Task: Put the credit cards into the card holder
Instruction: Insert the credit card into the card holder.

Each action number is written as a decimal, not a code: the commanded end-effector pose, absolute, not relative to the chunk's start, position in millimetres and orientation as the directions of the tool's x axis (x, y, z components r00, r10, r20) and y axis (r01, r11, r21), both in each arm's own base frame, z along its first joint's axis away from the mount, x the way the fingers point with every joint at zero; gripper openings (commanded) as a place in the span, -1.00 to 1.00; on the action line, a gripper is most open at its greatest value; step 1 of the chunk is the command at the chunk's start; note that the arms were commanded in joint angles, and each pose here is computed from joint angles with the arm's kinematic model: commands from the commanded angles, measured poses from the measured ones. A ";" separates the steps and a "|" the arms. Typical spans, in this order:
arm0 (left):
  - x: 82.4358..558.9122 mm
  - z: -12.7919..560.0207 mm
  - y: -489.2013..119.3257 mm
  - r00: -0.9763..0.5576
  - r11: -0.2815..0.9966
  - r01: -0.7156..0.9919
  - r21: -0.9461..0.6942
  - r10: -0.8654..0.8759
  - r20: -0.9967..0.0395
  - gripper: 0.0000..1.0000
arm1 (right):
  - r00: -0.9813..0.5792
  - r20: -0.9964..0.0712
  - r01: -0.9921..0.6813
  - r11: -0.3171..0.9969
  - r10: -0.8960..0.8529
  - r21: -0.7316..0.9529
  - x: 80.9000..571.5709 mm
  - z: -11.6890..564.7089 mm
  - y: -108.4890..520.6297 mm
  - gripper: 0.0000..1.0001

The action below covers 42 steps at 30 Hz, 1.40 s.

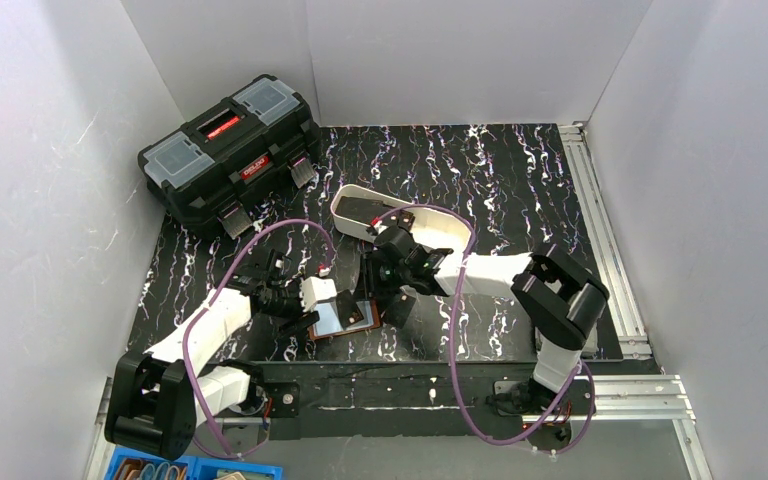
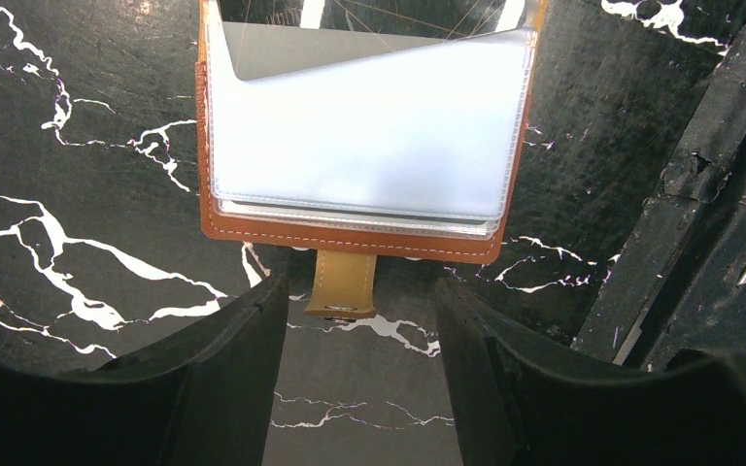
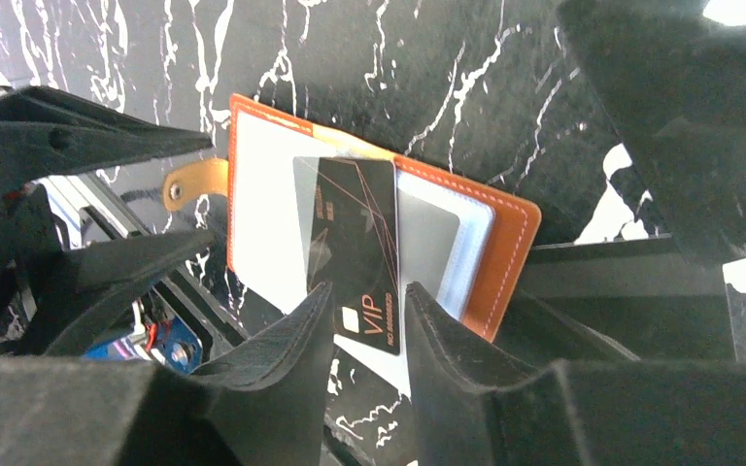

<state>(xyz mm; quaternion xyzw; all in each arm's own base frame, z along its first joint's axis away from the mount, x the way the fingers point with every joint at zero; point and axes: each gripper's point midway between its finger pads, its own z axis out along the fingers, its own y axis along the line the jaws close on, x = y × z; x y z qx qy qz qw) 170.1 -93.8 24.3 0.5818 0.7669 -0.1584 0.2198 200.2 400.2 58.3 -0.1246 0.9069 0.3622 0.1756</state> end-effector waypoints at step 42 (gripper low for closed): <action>159.2 14.9 -96.9 -0.198 0.231 0.973 0.008 0.848 -0.492 0.06 | -0.902 -0.378 -0.412 0.672 -0.207 0.616 169.0 54.3 399.5 -0.67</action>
